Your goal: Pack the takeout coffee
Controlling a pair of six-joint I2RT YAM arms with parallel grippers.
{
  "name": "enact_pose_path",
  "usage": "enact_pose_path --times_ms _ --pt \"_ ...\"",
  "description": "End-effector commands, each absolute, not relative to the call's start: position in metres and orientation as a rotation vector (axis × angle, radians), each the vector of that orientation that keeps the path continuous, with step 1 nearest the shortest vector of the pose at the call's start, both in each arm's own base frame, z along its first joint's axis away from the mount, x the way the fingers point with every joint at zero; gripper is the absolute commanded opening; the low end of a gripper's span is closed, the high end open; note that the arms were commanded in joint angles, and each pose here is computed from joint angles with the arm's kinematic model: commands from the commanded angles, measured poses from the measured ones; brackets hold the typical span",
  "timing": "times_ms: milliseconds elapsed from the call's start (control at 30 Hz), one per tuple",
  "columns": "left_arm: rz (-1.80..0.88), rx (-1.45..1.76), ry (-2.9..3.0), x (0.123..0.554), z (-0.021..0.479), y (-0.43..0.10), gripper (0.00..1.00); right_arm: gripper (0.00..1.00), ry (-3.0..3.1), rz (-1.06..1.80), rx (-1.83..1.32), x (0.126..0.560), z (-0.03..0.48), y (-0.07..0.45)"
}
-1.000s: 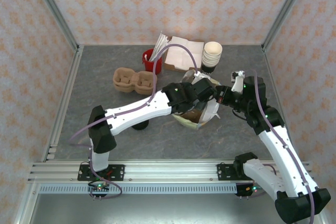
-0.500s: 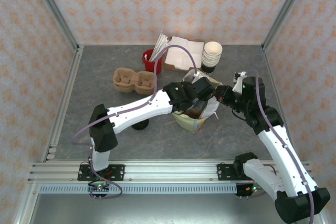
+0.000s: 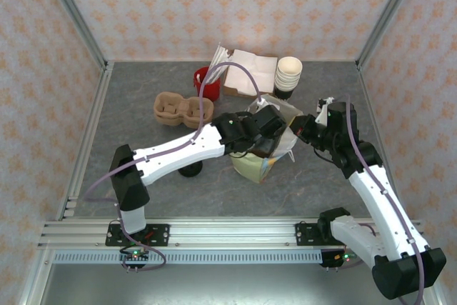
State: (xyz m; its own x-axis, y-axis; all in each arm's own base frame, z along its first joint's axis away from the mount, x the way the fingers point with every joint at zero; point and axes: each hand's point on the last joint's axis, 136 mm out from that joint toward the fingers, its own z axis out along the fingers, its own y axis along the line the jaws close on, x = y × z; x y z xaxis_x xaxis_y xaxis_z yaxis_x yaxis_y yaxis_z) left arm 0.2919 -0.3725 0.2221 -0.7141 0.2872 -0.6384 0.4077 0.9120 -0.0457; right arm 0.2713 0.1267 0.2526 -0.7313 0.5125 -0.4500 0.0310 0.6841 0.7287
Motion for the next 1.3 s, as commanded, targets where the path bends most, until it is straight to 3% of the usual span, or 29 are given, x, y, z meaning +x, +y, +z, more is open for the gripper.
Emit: enact_pose_path --times_ms 0,600,1267 --pt "-0.267 0.467 2.392 0.303 0.228 -0.381 0.64 0.00 2.198 1.031 0.311 0.270 0.268 0.138" --pt "-0.219 0.388 2.359 0.327 0.224 -0.376 0.64 0.00 2.168 1.170 0.019 0.237 0.279 0.165" --pt "-0.067 0.438 2.368 0.332 0.212 -0.359 0.64 0.00 2.230 1.162 0.056 0.240 0.271 0.165"
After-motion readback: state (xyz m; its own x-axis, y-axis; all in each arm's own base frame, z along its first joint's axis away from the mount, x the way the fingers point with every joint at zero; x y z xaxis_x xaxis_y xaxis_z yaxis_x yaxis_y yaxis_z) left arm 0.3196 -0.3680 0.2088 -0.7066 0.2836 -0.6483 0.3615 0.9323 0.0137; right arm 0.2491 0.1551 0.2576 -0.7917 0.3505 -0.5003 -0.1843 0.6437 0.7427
